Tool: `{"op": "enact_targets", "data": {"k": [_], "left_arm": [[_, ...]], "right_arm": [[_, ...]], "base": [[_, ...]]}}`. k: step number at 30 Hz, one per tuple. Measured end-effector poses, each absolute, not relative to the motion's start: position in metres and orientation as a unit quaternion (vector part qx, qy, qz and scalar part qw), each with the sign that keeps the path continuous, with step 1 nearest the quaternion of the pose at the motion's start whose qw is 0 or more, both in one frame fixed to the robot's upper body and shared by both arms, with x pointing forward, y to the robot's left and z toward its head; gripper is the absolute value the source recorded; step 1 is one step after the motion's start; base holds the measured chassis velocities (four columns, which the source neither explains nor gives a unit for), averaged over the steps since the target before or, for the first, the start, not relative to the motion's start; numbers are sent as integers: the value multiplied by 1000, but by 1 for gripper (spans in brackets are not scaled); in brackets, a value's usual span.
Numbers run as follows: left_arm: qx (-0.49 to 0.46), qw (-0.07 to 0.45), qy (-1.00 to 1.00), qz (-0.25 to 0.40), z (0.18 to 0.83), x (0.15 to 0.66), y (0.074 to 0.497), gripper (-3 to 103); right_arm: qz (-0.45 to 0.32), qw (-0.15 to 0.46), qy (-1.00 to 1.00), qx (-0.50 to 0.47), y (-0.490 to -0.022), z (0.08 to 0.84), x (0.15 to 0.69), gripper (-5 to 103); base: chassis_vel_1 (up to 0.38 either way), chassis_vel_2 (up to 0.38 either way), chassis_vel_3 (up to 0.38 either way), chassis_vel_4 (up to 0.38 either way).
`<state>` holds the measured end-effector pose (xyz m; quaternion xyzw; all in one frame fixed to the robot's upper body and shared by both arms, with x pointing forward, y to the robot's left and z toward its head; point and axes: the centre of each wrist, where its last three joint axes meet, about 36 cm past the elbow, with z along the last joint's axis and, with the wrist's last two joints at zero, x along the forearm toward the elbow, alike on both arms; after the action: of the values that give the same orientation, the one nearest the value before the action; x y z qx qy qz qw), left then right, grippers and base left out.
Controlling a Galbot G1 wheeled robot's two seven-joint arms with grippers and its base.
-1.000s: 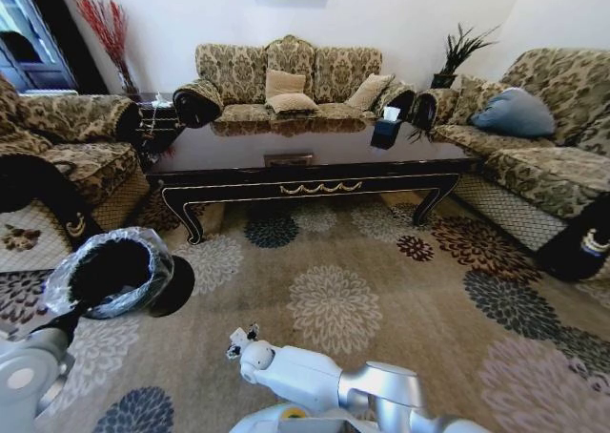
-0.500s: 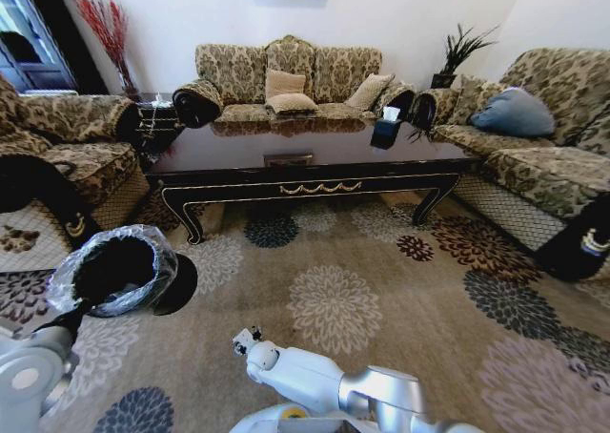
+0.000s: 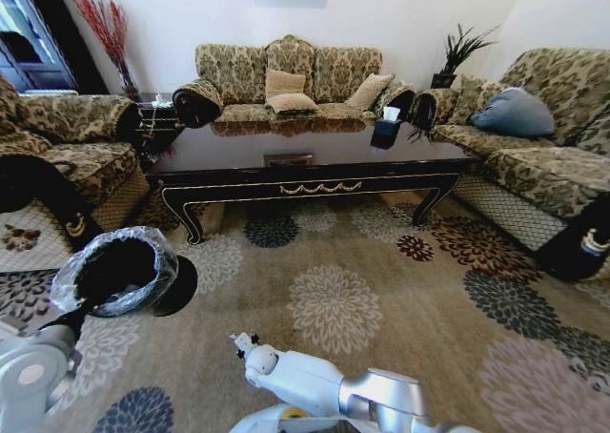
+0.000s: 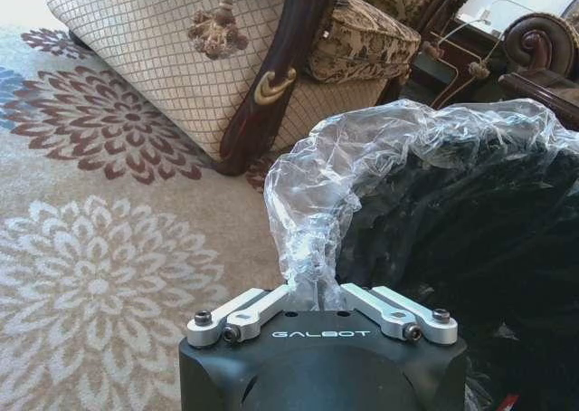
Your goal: Move to the front of the table and pick up the trash from the floor, then place it into the trash bin.
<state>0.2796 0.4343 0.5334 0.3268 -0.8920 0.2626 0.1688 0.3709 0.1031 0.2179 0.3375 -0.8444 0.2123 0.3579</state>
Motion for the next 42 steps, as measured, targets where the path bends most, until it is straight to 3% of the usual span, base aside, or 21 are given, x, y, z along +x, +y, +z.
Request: {"op": "enact_targets", "data": {"k": [2,8,22,25,26,28,31,32,36,42], "left_arm": [[326,170,-892,261,533,280,434,2],[326,172,-893,259,532,282,436,2],[311,206,-891,259,505,294,427,2],[311,206,-891,259,505,294,427,2],[300,211,-892,265,500,301,420,2],[301,212,-891,266,499,303,417,2],[270,228,-890,287,490,325,392,2],[270,228,-890,287,490,325,392,2],[257,242,-889,293,476,345,373,2],[245,247,-888,300,467,371,363,2]], "right_arm": [[204,349,-848,343,107,225,371,1],[183,325,-863,340,114,245,377,0],[57,120,-958,253,46,366,504,0],[57,120,-958,253,46,366,504,0],[56,52,-961,265,36,394,510,0],[60,32,-959,274,35,397,508,0],[65,-96,-936,333,38,423,496,0],[65,-96,-936,333,38,423,496,0],[102,-195,-900,376,45,427,491,0],[118,-229,-878,403,58,433,486,0]], "base": [[0,0,0,0],[0,0,0,0],[0,0,0,0],[0,0,0,0],[0,0,0,0],[0,0,0,0],[0,0,0,0],[0,0,0,0],[0,0,0,0],[0,0,0,0]]}}
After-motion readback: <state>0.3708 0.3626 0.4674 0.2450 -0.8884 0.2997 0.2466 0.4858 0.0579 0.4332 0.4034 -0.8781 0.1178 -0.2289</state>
